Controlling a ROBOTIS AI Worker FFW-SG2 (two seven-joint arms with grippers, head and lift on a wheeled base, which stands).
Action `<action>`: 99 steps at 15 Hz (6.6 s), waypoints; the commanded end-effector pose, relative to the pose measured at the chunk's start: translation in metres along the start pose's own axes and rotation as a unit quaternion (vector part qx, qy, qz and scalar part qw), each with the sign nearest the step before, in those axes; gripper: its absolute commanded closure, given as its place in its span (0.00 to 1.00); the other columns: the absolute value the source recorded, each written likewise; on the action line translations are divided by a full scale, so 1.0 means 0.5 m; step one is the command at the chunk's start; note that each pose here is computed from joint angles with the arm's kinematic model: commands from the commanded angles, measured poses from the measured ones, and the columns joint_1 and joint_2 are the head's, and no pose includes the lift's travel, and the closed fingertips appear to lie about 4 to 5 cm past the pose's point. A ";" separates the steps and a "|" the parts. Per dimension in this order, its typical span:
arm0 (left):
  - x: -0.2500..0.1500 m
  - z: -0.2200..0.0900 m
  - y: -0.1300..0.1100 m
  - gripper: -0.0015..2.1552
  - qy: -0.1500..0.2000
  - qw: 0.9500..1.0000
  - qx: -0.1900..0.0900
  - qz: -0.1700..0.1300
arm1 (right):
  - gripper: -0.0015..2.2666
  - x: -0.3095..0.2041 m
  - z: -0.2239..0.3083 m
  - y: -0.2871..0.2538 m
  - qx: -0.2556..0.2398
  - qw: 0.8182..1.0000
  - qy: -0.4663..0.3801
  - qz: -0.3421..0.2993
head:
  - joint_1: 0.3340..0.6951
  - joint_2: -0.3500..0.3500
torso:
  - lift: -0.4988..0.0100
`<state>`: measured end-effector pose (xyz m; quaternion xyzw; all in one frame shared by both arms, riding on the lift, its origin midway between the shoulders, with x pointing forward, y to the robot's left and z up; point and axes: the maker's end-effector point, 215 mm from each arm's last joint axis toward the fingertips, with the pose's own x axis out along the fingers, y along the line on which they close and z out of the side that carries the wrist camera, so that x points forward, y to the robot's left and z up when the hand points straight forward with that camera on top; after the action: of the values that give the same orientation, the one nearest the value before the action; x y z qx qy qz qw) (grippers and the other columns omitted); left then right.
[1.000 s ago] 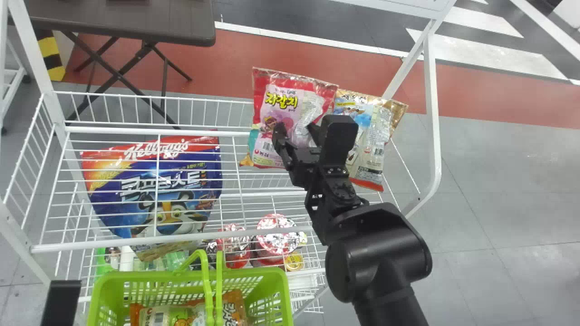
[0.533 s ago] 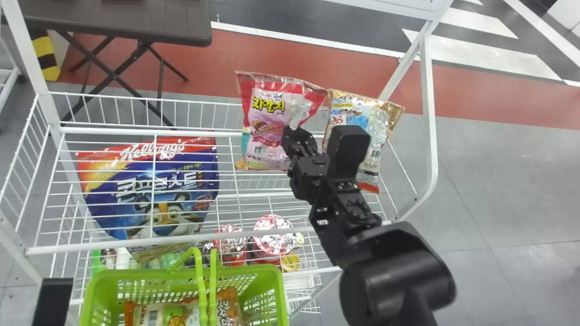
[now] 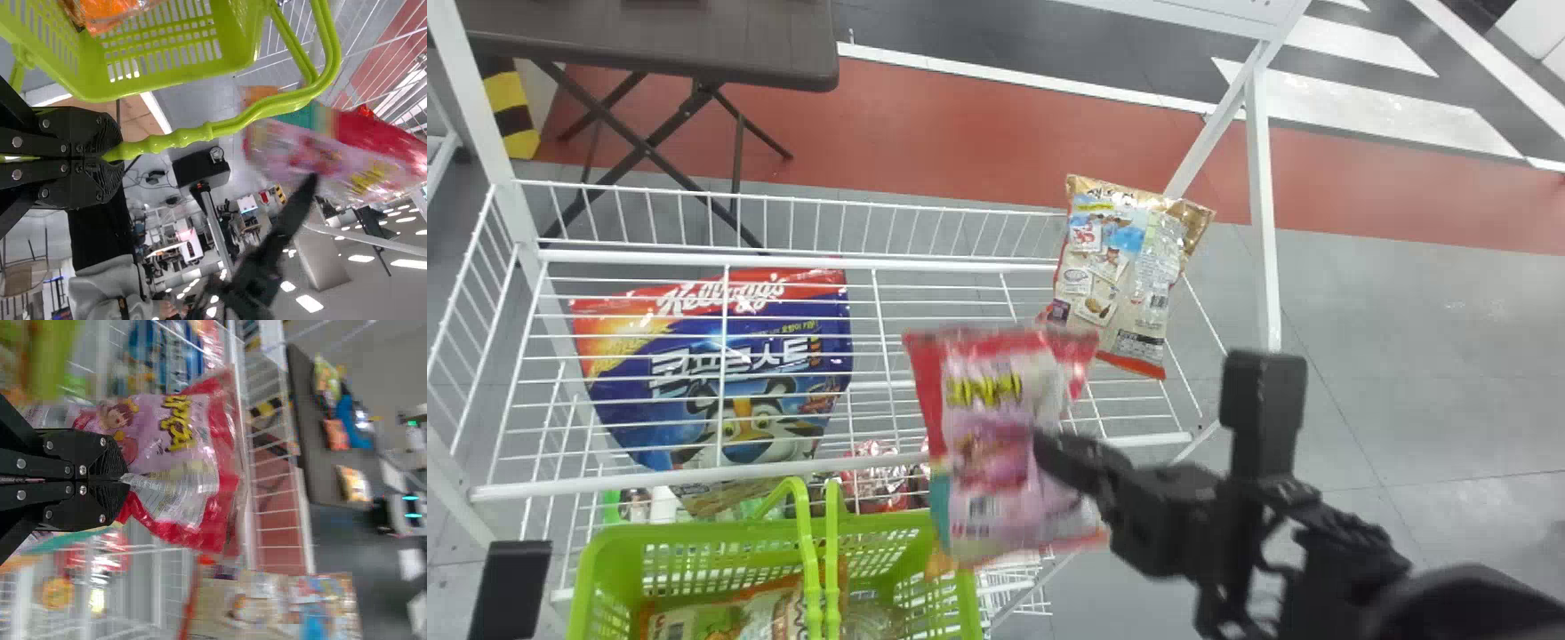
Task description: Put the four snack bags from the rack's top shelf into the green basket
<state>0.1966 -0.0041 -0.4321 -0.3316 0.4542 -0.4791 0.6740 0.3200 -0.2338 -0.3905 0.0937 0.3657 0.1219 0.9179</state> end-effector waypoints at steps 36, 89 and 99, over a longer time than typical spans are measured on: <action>0.022 -0.029 -0.026 0.98 0.015 1.000 0.010 -0.005 | 0.03 0.171 0.336 -0.170 -0.097 0.923 -0.273 -0.253 | 1.00 0.00 | 0.98; 0.021 -0.032 -0.034 0.98 0.013 1.000 0.011 -0.002 | 0.03 0.061 -0.132 0.134 0.011 0.997 -0.025 0.077 | 1.00 0.00 | 0.98; 0.016 -0.033 -0.031 0.98 0.013 1.000 0.010 -0.001 | 0.03 -0.061 0.167 0.124 -0.108 0.940 -0.321 -0.044 | 1.00 0.00 | 0.98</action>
<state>0.1773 -0.0173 -0.4268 -0.3193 0.4577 -0.4889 0.6705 0.3467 -0.1880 -0.2956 0.0140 0.0413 0.0850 0.9954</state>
